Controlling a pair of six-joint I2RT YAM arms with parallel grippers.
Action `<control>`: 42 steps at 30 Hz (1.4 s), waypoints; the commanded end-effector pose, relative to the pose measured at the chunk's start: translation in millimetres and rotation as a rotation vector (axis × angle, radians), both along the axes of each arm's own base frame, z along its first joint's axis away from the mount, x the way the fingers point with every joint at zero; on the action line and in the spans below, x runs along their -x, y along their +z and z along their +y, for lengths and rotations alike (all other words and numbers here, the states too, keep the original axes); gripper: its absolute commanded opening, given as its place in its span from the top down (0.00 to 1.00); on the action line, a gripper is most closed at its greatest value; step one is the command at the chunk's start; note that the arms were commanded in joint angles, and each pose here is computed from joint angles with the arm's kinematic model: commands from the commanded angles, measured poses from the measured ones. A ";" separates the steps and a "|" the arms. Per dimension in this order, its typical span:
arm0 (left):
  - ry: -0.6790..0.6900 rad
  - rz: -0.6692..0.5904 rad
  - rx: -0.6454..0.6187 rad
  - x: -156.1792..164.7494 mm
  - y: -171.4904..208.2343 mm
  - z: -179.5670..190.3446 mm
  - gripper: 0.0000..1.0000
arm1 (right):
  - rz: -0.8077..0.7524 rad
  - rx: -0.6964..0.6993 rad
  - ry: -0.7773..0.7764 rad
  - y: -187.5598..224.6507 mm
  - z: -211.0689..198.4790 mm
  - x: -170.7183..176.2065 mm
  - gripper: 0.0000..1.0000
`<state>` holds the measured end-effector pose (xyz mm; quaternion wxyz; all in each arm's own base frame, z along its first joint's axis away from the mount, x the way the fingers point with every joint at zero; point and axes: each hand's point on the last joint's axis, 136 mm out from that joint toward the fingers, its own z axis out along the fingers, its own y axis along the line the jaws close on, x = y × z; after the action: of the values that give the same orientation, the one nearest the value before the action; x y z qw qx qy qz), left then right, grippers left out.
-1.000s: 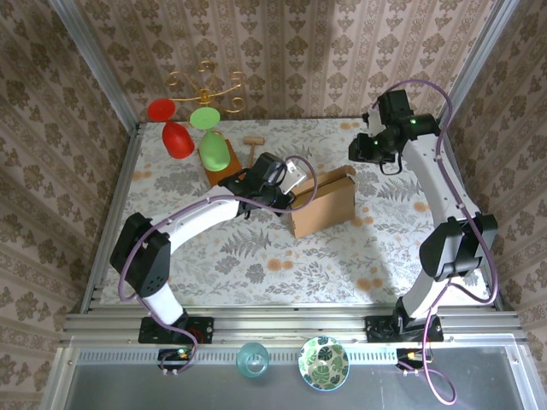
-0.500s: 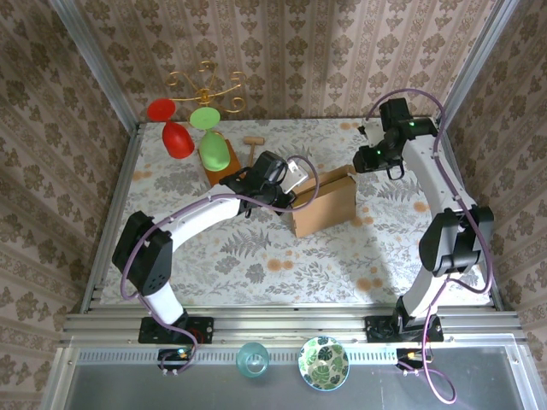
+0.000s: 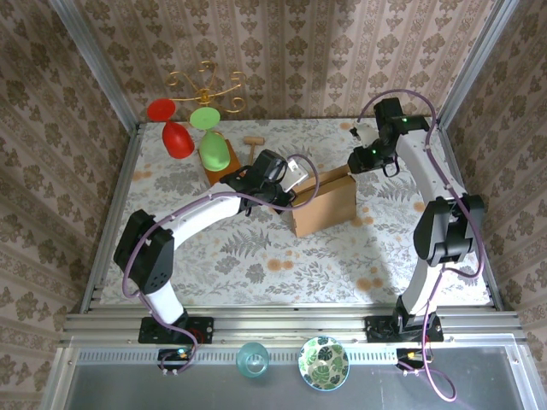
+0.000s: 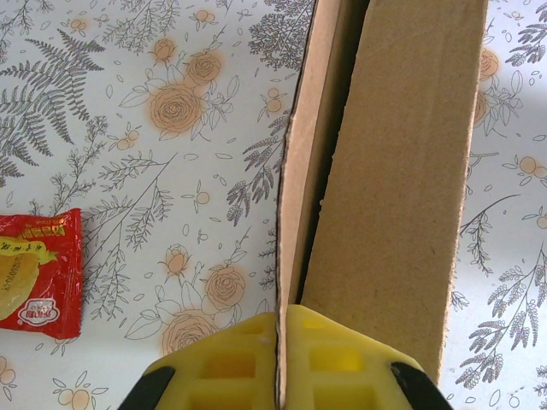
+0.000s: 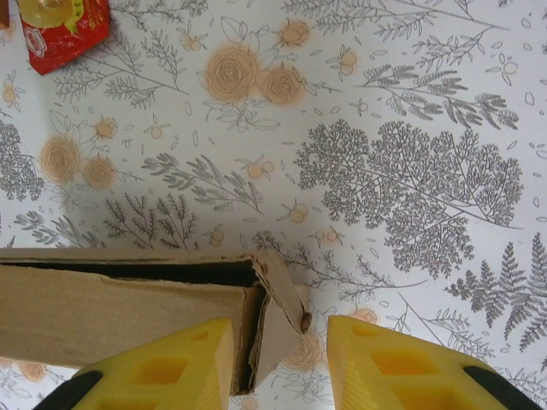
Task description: Fold the paper box
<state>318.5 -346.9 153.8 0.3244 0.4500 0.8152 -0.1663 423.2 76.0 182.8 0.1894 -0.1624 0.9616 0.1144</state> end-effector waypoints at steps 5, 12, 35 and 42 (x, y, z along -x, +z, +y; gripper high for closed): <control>-0.028 0.046 -0.082 5.8 -22.0 7.0 0.96 | 0.029 -0.009 0.033 -4.2 6.0 0.6 0.68; -0.032 0.043 -0.079 5.4 -20.6 6.0 0.96 | 0.028 0.019 0.018 -7.0 0.9 -2.5 0.68; -0.024 0.049 -0.079 7.2 -22.3 7.8 0.97 | 0.029 0.079 0.014 -15.3 3.6 -3.8 0.78; -0.020 0.044 -0.078 6.0 -21.1 7.9 0.97 | 0.030 0.100 0.002 -17.4 0.8 -4.0 0.84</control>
<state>319.8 -348.5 154.0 0.3244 0.4533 0.8134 -0.1664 427.3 79.4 172.1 0.1772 -0.1705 0.9656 0.0841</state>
